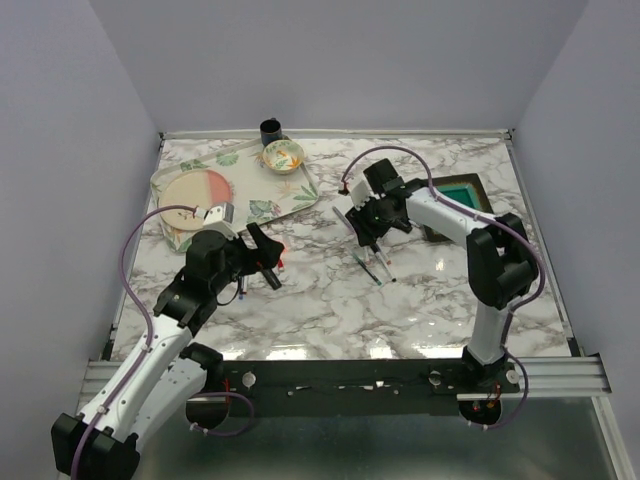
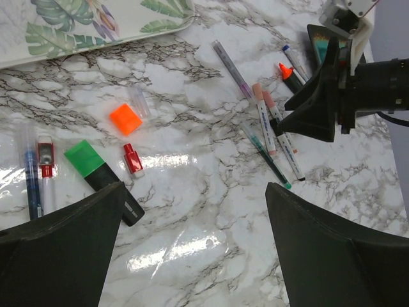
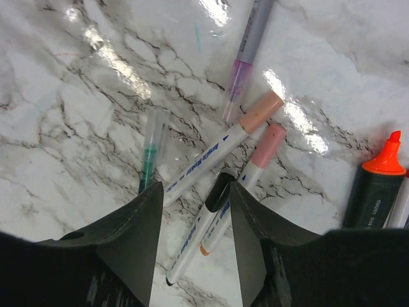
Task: Open the pen caps
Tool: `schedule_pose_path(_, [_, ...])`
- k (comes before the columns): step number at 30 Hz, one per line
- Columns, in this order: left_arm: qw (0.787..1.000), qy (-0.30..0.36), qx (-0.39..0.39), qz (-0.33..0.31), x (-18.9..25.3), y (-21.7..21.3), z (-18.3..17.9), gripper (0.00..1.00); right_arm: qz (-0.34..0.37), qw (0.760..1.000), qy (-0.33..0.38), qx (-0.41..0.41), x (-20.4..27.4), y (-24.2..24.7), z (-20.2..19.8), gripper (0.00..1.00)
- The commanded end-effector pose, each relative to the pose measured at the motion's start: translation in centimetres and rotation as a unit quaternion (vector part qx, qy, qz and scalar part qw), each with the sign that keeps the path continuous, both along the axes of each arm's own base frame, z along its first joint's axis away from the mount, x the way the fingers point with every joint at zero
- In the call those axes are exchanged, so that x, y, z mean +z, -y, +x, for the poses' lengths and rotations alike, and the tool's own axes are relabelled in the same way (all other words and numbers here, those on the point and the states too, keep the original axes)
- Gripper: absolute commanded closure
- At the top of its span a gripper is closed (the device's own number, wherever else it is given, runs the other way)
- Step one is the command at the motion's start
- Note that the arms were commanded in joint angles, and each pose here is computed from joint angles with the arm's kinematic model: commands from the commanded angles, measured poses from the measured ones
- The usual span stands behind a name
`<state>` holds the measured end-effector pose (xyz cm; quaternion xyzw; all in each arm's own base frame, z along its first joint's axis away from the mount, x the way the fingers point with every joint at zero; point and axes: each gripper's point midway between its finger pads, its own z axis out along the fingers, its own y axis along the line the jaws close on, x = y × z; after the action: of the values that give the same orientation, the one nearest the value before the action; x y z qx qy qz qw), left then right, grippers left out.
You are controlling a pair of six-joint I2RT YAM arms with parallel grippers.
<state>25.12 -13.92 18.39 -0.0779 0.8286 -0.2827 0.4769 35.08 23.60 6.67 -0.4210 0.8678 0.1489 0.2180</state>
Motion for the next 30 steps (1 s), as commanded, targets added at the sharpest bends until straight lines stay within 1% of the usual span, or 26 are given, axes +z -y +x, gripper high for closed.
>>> schedule_pose_path(1, [1.0,0.0,0.001,-0.005,-0.1,-0.1,-0.3,0.01,-0.041,0.998,0.023,-0.05,-1.2,0.0,2.0,0.47])
schedule_pose_path(8, [1.0,-0.004,0.002,-0.004,-0.8,-0.1,-0.2,0.01,-0.053,0.997,0.002,-0.059,-3.4,0.0,1.9,0.48])
schedule_pose_path(16, [1.0,-0.004,0.002,-0.004,-0.9,-0.1,-0.3,0.01,-0.053,0.996,-0.021,-0.069,-4.7,-0.4,1.5,0.55])
schedule_pose_path(20, [1.0,-0.006,0.002,-0.005,-1.0,-0.1,-0.3,0.01,-0.071,0.994,-0.019,-0.081,-5.3,0.3,1.7,0.58])
schedule_pose_path(21, [1.0,-0.005,0.002,-0.005,-1.0,-0.1,-0.3,0.01,-0.073,0.994,-0.017,-0.082,-5.4,0.3,1.8,0.63])
schedule_pose_path(24, [1.0,-0.003,0.003,-0.007,-0.8,-0.1,-0.3,0.01,-0.075,0.993,-0.019,-0.086,-5.5,0.5,1.7,0.65])
schedule_pose_path(25, [1.0,-0.003,0.003,-0.007,-0.8,-0.1,-0.3,0.01,-0.075,0.993,-0.019,-0.088,-5.5,0.4,1.7,0.68])
schedule_pose_path(26, [1.0,-0.004,0.002,-0.008,-0.8,-0.1,-0.3,0.01,-0.074,0.993,-0.019,-0.09,-5.5,0.5,1.7,0.69])
schedule_pose_path(27, [1.0,-0.005,0.001,-0.009,-0.8,0.0,-0.3,0.01,-0.072,0.993,-0.019,-0.094,-5.4,0.4,1.8,0.73])
schedule_pose_path(29, [1.0,-0.005,0.0,-0.009,-0.8,0.0,-0.4,0.01,-0.066,0.993,-0.019,-0.097,-5.2,0.3,1.8,0.75])
schedule_pose_path(30, [1.0,-0.004,-0.002,-0.011,-0.7,0.1,-0.4,0.01,-0.064,0.993,-0.02,-0.1,-5.1,0.1,1.8,0.79])
